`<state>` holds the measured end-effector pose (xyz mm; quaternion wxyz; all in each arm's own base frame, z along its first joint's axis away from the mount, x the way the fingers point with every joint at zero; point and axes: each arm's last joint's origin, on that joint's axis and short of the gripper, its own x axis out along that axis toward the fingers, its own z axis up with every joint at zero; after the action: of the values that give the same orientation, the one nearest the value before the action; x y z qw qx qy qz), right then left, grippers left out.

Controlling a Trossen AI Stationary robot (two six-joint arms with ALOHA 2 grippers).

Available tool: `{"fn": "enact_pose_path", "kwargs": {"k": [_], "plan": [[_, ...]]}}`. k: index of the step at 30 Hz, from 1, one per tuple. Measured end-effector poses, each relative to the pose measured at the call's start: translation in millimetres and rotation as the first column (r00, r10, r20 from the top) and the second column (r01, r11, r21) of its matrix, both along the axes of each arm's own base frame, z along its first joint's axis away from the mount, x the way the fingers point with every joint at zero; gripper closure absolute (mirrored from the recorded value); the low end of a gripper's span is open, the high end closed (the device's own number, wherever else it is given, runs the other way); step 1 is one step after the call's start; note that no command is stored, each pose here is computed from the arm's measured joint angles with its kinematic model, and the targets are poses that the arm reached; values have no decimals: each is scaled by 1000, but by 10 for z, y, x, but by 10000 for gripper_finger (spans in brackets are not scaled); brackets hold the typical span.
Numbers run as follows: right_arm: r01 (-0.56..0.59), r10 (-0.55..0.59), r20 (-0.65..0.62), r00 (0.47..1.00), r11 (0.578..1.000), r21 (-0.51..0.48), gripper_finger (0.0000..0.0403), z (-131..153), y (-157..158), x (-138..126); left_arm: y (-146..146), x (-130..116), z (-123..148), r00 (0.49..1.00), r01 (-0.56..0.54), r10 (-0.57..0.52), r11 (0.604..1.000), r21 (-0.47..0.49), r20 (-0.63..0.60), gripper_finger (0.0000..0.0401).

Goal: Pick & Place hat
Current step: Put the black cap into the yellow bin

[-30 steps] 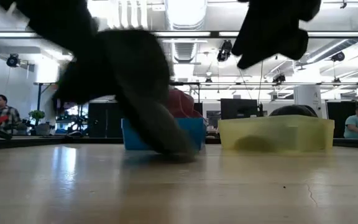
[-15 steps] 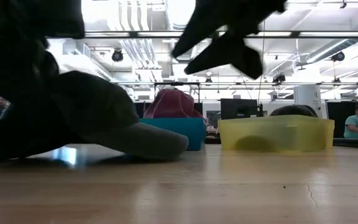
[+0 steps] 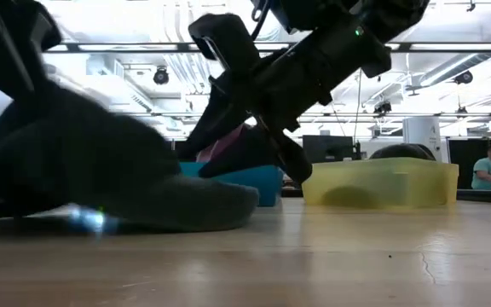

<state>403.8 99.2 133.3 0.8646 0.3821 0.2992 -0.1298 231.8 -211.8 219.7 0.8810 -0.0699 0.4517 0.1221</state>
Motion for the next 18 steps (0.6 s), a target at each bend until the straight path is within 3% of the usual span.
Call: {"fn": "enact_pose_path", "kwargs": {"k": [3,7,10,12,14,18], "plan": [[-7,7,-24,1000,1000,2,264,-97,8,9,-24,-75,15,998,-29,26,999,-46,-55,236],[-7,7,-48,999,1000,-5,264,-140,6,2,-40,-208,48,971,-40,17,995,-95,-237,236],[-9,7,-92,996,1000,-18,264,-152,-3,-35,0,-362,161,955,-140,133,990,-9,-265,236],[-23,20,-107,994,999,-29,264,-140,29,-60,77,-454,246,944,-277,281,960,43,-175,236],[-34,30,-111,993,999,-35,264,-126,71,-83,190,-519,263,896,-426,428,904,47,-120,236],[-42,37,-103,994,998,-47,264,-92,149,-95,355,-601,79,809,-587,579,807,-71,-105,236]]}}
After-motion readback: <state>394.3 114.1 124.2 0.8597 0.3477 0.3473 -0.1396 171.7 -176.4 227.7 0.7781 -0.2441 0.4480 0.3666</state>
